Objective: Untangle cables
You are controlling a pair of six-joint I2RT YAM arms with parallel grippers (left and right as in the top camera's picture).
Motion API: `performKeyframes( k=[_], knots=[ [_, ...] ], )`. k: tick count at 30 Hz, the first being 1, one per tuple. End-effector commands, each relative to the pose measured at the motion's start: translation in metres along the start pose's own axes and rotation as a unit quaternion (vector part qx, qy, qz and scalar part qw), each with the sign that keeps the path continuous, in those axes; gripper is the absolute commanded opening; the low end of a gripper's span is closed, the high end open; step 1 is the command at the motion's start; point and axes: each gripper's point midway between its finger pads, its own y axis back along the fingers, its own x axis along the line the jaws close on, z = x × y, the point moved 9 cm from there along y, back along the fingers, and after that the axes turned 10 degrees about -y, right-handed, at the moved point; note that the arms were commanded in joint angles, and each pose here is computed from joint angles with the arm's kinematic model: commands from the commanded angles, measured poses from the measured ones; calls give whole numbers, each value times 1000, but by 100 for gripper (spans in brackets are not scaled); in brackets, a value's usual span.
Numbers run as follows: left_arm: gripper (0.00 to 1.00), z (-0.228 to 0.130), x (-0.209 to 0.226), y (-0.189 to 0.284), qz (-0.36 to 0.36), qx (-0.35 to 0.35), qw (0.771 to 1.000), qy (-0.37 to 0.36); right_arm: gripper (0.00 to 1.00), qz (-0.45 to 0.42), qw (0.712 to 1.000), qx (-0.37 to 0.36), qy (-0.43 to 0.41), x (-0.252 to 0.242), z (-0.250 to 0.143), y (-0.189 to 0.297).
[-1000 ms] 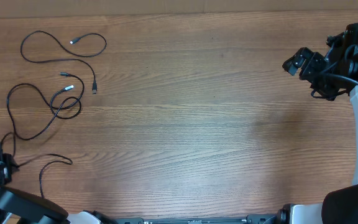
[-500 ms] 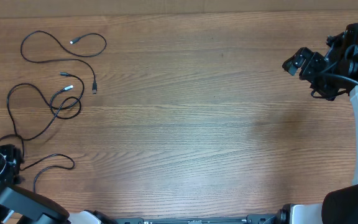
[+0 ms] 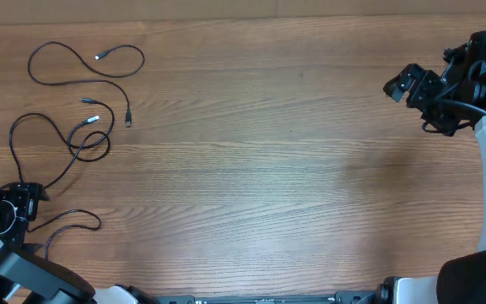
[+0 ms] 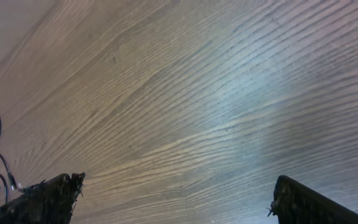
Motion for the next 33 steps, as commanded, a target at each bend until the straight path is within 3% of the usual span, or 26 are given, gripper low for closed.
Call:
performKeyframes(
  k=[1,4,8,12,15,24,33],
  knots=[
    [96,-6,-3,-4,-8,7,1000,-11,100,12,1000,1,0,2,1,-1],
    [93,-7,-5,-10,-6,6,1000,-15,100,19,1000,3,1,3,1,-1],
    [76,-12,-8,-24,-3,7,1000,-11,100,19,1000,4,1,3,1,-1],
    [26,-11,-11,-30,-6,-1,1000,-18,100,18,1000,6,0,3,0,-1],
    [4,-7,-19,-30,-17,-22,998,-56,100,18,1000,5,0,3,0,-1],
    [4,0,-70,-5,-48,-106,962,-247,100,19,1000,4,1,3,1,-1],
    [4,1,-127,69,-56,-226,912,-337,100,19,1000,4,1,3,1,-1]
  ],
)
